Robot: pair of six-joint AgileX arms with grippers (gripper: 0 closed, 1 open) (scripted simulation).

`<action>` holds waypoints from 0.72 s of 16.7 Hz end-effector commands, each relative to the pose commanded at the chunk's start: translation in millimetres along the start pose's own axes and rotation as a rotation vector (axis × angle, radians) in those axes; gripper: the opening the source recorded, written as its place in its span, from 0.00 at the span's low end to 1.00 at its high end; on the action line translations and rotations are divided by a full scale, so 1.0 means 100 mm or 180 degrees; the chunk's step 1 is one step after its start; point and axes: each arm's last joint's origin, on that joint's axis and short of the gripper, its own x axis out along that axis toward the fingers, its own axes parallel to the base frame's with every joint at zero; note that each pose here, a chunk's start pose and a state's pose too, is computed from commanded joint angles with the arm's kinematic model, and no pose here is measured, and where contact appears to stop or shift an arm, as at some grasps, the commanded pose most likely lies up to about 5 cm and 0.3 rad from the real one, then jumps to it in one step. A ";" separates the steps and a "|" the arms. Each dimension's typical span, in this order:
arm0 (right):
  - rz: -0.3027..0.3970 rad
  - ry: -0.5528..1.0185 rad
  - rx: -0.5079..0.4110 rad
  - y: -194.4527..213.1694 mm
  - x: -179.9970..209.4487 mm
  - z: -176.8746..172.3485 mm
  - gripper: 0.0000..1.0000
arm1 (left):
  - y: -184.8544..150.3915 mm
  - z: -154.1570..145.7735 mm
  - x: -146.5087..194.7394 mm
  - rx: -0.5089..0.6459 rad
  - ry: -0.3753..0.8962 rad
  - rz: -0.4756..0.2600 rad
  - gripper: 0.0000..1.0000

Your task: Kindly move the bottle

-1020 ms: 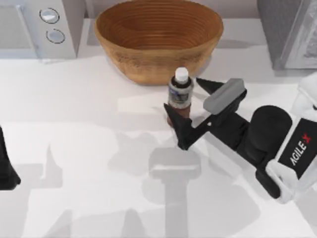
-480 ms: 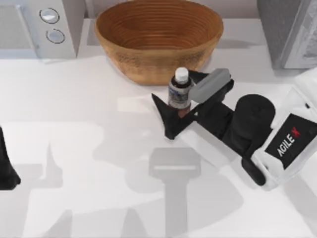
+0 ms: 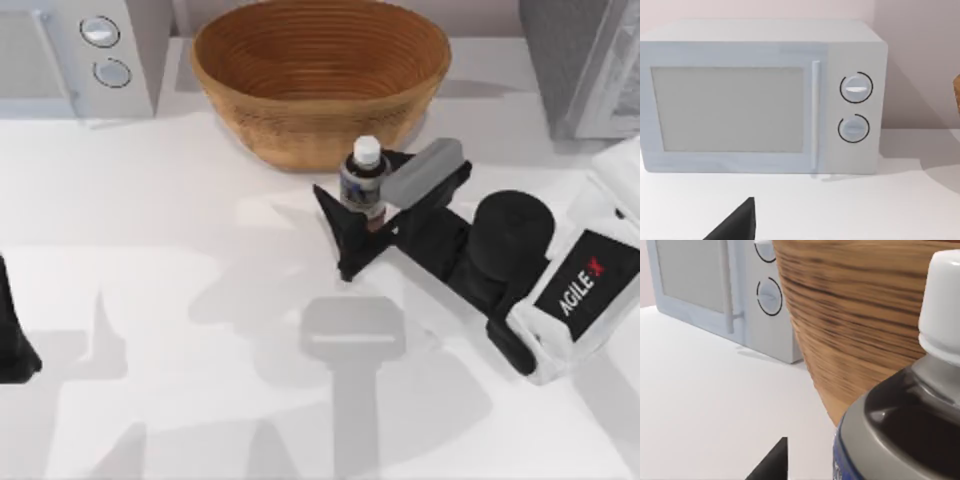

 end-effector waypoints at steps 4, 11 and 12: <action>0.0000 0.0000 0.0000 0.00 0.00 0.00 0.32 | 0.00 0.00 0.00 0.0000 0.0000 0.0000 1.00; 0.0000 0.0000 0.0000 0.00 0.00 0.00 0.00 | 0.00 0.00 0.00 0.0000 0.0000 0.0000 1.00; 0.0000 0.0000 0.0000 0.00 0.00 0.00 0.00 | 0.00 0.00 0.00 0.0000 0.0000 0.0000 1.00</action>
